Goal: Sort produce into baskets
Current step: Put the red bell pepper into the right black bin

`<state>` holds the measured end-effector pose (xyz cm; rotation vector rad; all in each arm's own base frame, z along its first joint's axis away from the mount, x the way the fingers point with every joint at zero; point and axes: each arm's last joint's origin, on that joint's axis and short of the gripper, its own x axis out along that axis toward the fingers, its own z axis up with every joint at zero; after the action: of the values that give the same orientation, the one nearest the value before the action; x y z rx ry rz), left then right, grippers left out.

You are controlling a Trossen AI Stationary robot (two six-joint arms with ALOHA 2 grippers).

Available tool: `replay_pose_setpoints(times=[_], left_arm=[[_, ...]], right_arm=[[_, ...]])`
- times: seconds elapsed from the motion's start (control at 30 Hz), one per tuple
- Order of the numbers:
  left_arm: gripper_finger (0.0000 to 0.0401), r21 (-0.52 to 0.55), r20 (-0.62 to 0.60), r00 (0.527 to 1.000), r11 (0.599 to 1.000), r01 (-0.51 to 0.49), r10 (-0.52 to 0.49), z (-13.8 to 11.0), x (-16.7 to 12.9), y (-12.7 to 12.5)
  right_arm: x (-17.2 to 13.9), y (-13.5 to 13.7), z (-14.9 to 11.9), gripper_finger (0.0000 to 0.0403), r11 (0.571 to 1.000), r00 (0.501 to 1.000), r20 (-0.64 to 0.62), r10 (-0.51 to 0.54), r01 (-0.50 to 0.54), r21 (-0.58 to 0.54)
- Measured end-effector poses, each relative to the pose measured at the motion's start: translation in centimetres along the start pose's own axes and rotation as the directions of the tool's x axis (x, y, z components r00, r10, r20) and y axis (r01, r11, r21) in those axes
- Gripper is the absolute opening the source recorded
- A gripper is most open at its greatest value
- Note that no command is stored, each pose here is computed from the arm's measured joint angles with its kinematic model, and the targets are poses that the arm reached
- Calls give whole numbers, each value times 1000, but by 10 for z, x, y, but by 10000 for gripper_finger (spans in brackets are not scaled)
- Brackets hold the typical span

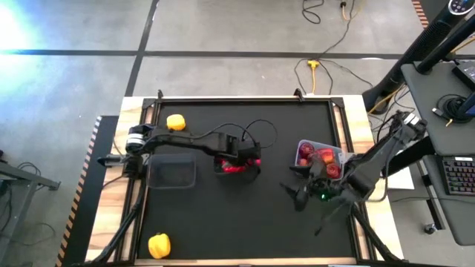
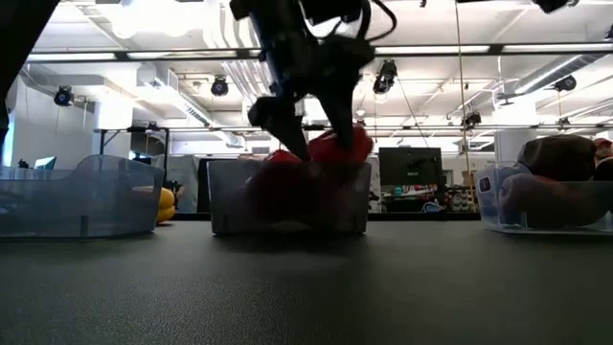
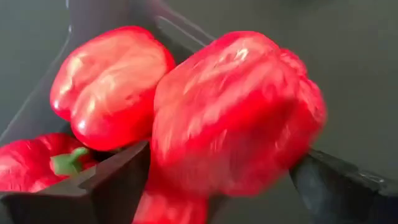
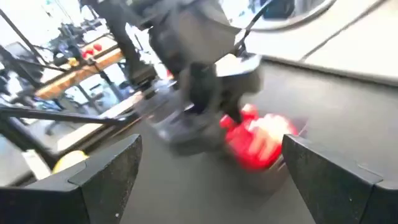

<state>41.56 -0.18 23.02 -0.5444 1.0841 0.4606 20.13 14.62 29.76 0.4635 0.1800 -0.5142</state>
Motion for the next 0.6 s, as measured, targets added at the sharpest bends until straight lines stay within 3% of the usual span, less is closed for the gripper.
replay_pose_setpoints(times=[0.2, 0.4, 0.6], left_arm=[[365, 40, 44, 999, 999, 27, -28, 4, -42, 2], [356, 66, -9, 998, 996, -65, 65, -8, -73, 15], [339, 146, -3, 988, 977, -155, 157, -28, -89, 8]], right_arm=[[15, -30, 39, 377, 990, 999, 3, -44, 44, -133], [41, -56, 55, 377, 977, 995, -51, -86, 74, -198], [84, -57, 52, 376, 960, 986, -160, 41, -83, -267]])
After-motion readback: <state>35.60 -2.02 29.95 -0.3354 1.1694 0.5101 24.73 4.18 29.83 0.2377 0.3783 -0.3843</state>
